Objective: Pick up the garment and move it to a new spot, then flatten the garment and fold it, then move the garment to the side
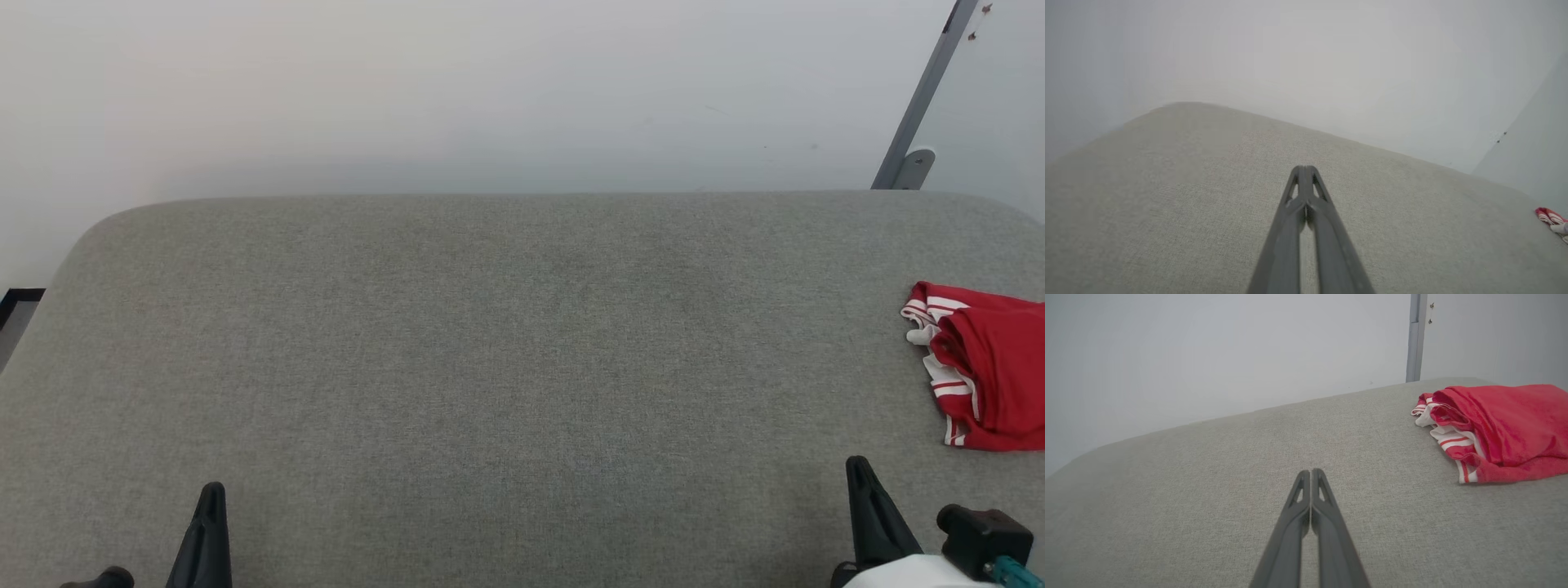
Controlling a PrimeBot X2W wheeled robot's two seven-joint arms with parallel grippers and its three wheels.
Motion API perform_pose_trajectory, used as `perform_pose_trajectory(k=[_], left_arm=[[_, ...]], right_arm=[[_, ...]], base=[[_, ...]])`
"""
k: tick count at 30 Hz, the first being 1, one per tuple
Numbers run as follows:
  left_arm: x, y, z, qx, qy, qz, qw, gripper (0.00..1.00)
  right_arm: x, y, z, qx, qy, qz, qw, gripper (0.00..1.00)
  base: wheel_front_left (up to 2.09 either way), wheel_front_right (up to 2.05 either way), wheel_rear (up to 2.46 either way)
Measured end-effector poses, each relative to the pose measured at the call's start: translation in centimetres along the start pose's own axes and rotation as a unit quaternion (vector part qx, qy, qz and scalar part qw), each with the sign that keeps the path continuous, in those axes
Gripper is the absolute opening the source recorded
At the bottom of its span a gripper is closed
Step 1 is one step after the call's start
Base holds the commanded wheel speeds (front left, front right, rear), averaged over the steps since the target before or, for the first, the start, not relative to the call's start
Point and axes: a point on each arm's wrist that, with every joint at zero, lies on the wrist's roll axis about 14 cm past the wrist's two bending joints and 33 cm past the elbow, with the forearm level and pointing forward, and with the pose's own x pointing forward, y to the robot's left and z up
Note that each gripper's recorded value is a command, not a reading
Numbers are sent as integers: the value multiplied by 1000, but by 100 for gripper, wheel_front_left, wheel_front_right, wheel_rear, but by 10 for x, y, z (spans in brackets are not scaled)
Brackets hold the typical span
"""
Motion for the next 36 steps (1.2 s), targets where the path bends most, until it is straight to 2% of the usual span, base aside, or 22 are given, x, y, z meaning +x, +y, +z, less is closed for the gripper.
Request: perform_pose_trajectory(k=[16,36], left_arm=[[13,2,-5,-124,12,23,992,0],[29,-1,-7,-256,19,34,966,0]], right_arm=[[7,-4,5,130,-1,-17,991,0],[18,-4,14,271,-7,-20,962,0]], base=[[0,0,0],[0,0,0]])
